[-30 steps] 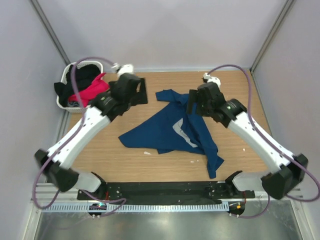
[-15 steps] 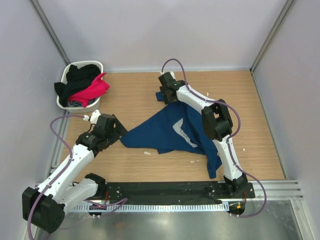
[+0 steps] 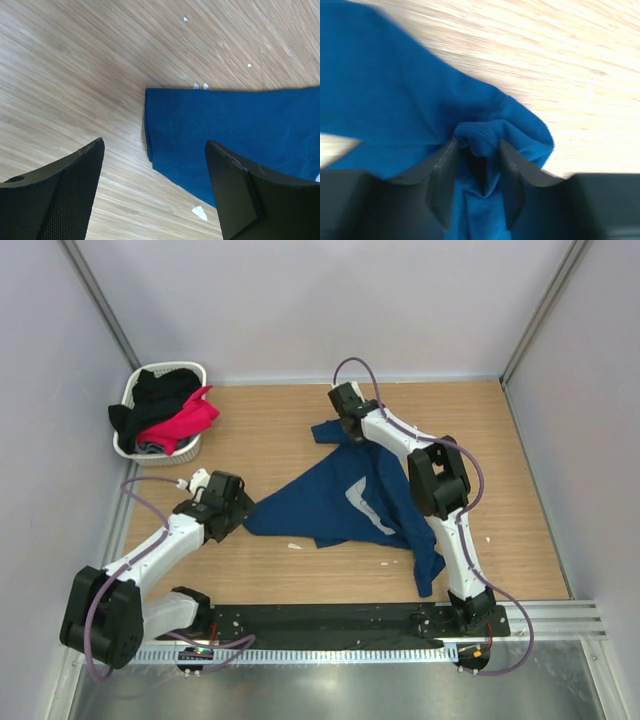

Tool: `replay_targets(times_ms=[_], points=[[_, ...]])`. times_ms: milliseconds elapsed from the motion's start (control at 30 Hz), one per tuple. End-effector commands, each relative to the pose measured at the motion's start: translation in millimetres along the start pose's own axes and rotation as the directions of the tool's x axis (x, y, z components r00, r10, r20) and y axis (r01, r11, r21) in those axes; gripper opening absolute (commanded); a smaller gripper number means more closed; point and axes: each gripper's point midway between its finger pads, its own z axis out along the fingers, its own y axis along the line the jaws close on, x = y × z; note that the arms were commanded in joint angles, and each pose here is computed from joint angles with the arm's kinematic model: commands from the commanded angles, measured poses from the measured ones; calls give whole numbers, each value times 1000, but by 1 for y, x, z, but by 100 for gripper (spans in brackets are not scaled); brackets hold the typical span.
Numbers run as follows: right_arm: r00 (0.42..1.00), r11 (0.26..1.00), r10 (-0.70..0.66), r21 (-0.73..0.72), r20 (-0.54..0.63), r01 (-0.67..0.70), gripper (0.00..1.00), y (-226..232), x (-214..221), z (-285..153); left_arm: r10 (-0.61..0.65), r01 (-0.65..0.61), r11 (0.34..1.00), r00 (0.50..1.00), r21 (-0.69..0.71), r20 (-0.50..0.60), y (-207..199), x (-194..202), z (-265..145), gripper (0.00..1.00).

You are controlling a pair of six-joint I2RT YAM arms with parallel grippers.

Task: Fold and stack the t-shirts
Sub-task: Flatten the tshirt out

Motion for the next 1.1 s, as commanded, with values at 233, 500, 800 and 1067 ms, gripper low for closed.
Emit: replay_targets(times_ms=[233,500,800,1067], points=[[991,991,126,34,43,-127,1,-54,-16,-11,-56,53,997,998,56,37,-18,-5,22,82],[954,960,264,-130,141,-246,1,-59,-34,-38,-73,72,995,997,70,13,-23,2,33,70],[964,967,239,-115,117,-226,1,-62,-22,-30,-59,55,998,995,41,85,-21,-10,42,58],[957,959,277,-95,91,-268,1,-88,-15,-21,-24,24,1000,999,9,42,-22,2,65,11]])
